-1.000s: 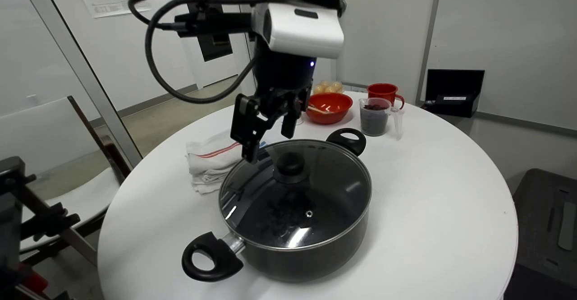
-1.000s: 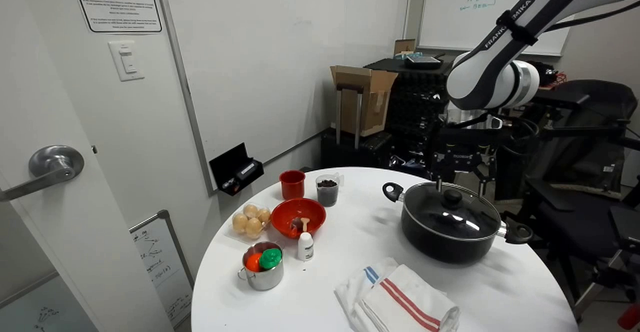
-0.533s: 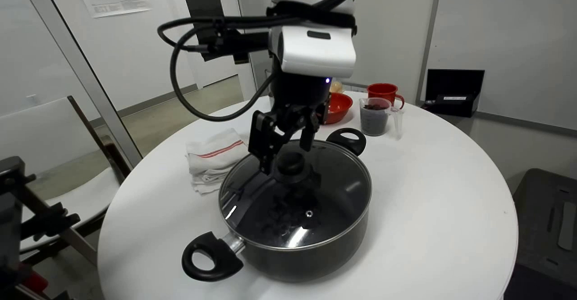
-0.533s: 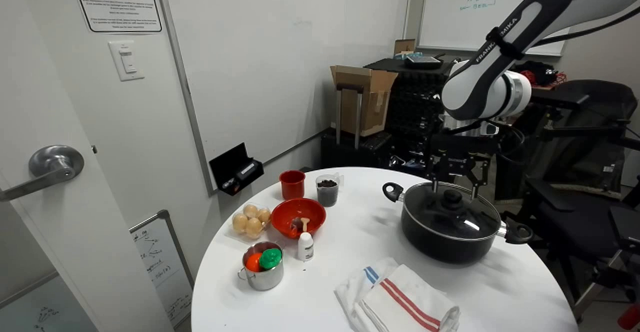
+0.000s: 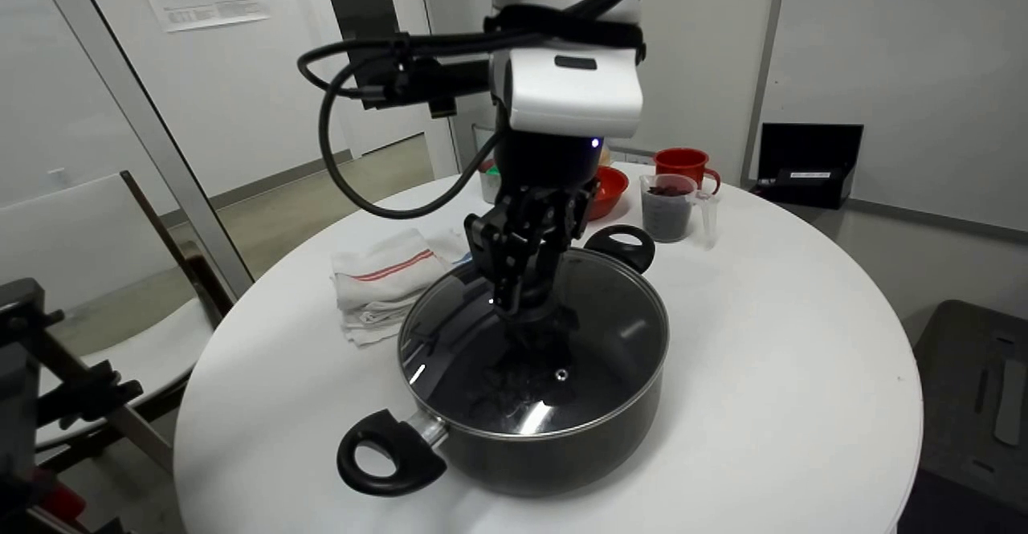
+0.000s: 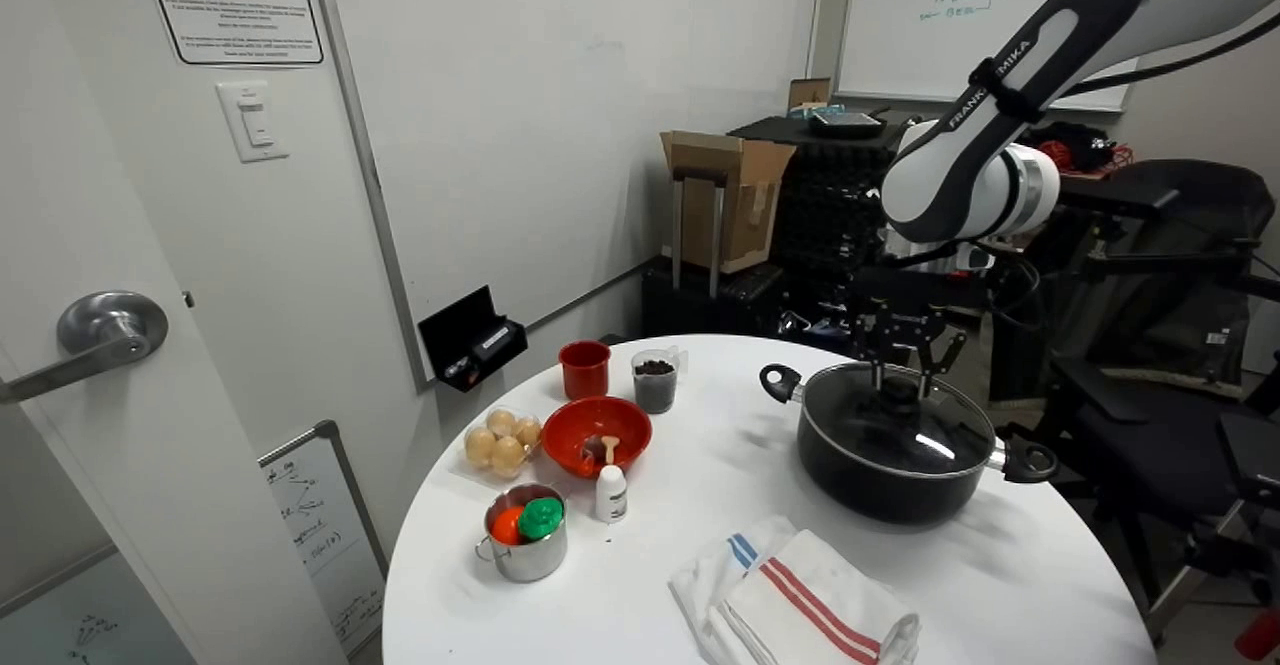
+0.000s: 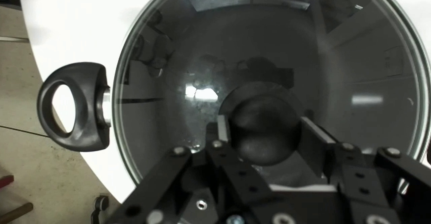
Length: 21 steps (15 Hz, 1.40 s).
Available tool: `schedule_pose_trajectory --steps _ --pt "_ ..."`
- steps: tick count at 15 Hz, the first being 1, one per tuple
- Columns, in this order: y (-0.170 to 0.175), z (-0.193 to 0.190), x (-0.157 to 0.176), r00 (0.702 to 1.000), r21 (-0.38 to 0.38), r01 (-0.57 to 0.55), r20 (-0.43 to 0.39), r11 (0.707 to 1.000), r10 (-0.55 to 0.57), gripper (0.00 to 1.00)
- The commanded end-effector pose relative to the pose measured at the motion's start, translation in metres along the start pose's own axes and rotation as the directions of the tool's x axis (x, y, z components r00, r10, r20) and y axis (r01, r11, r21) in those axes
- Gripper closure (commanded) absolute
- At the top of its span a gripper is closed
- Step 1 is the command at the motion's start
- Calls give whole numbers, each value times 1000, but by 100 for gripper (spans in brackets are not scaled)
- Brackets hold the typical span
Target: Take the lid off the pot
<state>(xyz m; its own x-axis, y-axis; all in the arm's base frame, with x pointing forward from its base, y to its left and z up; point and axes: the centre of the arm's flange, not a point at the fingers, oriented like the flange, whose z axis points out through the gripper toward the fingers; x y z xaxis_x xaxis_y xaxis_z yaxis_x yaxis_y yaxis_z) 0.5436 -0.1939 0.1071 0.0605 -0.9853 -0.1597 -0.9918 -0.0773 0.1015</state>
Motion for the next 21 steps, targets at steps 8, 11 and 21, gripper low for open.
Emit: schedule_pose_trajectory --steps 8,11,21 --pt "27 -41 -32 996 112 33 -84 993 -23 74" --pt "31 -56 -50 992 134 75 -113 988 -60 74" --pt "-31 -67 -167 860 -20 482 -178 876 -477 74"
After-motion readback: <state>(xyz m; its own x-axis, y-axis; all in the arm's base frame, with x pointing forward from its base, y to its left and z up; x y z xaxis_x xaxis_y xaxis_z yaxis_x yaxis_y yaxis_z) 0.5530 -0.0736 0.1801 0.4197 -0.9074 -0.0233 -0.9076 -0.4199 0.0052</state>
